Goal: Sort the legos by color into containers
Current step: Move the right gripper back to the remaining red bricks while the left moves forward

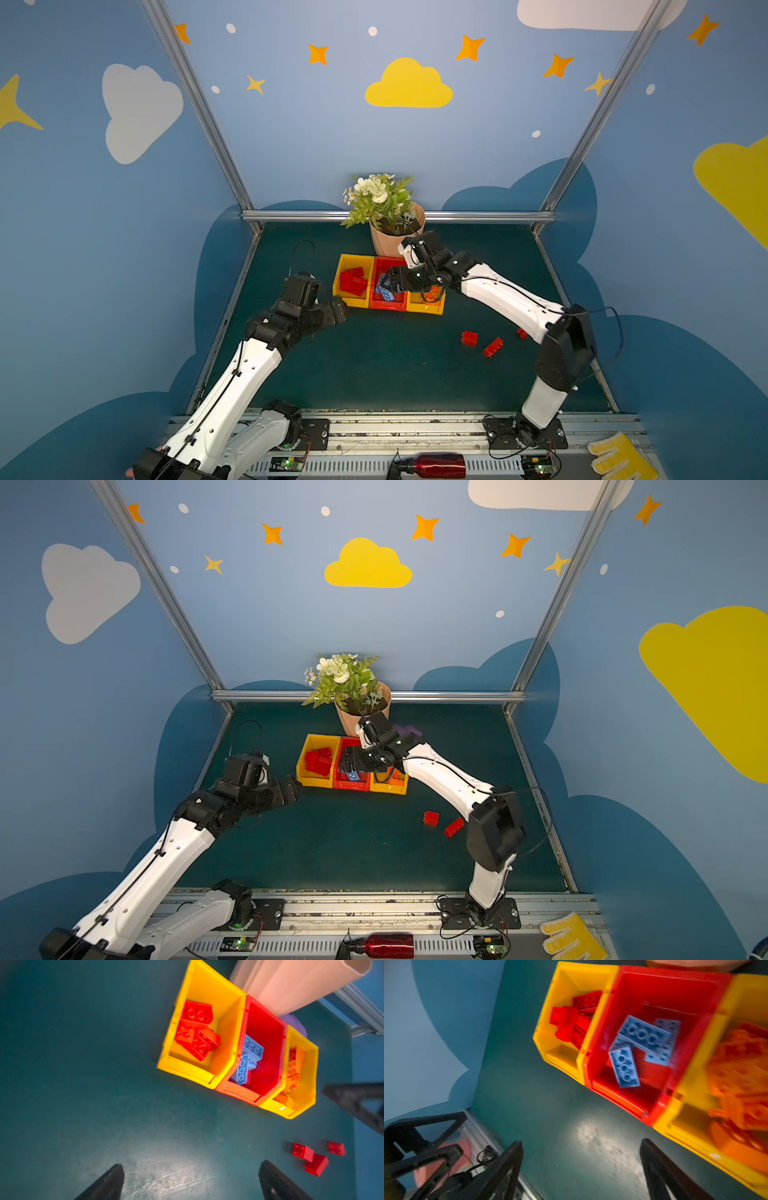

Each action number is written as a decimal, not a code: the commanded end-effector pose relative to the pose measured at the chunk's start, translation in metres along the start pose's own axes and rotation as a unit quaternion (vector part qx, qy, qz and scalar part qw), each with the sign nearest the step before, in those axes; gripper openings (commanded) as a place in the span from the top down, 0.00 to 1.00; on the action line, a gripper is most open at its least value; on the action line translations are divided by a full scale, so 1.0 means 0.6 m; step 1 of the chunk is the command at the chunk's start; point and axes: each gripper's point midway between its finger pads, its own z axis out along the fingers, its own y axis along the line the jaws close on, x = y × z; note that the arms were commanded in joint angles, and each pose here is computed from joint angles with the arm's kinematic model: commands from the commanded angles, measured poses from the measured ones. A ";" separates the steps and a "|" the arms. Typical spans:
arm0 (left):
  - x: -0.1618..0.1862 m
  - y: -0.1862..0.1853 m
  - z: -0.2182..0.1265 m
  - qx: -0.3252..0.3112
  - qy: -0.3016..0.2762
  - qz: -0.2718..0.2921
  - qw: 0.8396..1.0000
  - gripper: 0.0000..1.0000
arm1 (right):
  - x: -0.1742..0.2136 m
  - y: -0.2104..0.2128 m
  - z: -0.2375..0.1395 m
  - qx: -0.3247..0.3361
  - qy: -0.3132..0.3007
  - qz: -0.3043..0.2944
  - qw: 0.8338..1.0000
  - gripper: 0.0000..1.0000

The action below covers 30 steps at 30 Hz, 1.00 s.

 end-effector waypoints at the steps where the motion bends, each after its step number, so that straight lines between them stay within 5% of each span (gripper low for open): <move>1: 0.013 -0.049 0.017 0.043 0.014 0.021 0.999 0.00 | 0.068 -0.124 -0.038 0.149 0.024 0.056 0.987 0.14; 13: 0.157 -0.225 0.087 0.110 0.108 0.230 0.961 0.00 | 0.221 -0.279 -0.121 0.244 0.023 0.168 0.955 0.14; 30: 0.178 -0.231 0.086 0.104 0.117 0.253 0.955 0.00 | 0.268 -0.348 -0.101 0.255 0.049 0.213 0.942 0.19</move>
